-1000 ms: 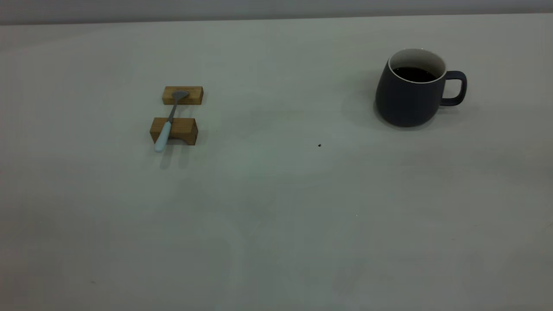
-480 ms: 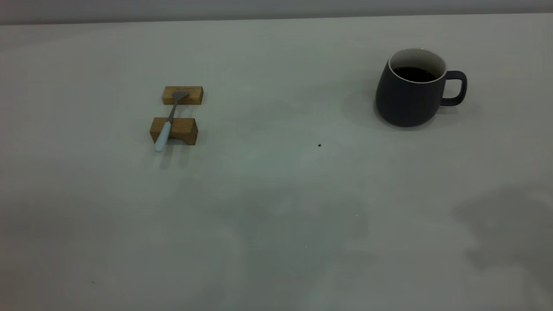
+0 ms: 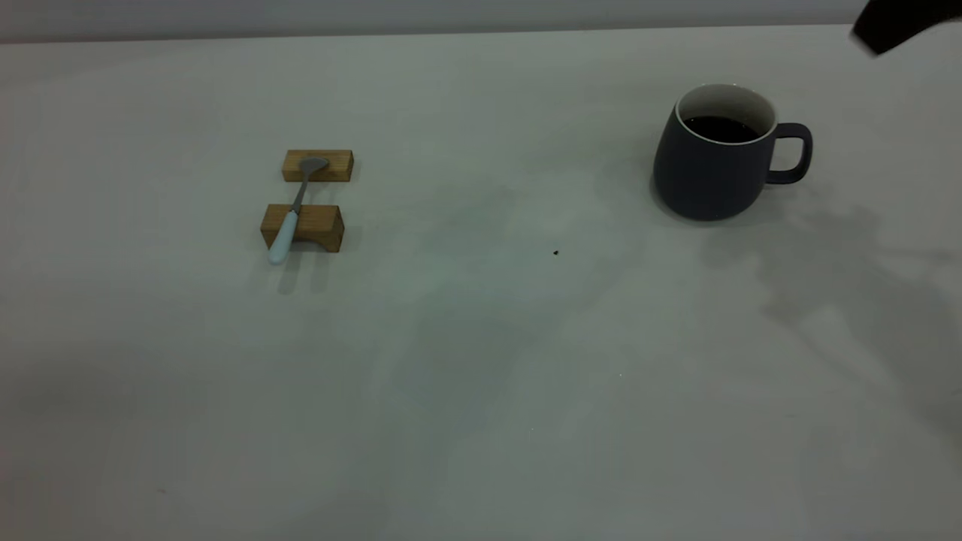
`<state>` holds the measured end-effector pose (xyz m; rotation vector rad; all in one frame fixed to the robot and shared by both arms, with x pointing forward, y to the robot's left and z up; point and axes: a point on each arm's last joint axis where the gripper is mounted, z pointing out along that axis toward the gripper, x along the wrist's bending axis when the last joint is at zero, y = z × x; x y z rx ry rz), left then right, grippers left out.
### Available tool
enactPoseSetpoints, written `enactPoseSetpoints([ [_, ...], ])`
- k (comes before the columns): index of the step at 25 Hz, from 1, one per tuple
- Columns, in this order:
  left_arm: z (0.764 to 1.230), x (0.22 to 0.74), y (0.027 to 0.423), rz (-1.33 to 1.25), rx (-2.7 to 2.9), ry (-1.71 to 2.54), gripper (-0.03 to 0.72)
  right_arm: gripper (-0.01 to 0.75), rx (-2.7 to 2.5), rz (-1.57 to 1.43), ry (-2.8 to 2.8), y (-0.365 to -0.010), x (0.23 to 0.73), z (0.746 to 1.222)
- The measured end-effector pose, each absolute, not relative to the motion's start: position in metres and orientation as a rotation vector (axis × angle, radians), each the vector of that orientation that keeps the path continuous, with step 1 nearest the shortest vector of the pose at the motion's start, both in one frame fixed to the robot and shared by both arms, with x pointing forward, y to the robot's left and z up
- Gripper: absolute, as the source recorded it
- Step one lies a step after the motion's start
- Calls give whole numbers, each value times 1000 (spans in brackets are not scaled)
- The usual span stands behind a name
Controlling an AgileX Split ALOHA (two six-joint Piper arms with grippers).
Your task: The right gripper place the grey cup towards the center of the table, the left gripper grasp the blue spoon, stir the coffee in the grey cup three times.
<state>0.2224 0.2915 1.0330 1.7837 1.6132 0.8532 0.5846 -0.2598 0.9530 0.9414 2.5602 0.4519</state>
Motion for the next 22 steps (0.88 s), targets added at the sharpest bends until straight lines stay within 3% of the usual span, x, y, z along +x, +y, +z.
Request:
enactPoseSetpoints([
  [12, 1033, 222, 292, 853, 1784, 1613, 483, 591, 203, 374, 2743, -294, 658, 856],
  [22, 1033, 222, 292, 853, 1784, 1613, 483, 580, 185, 443, 2746, -301, 679, 821],
])
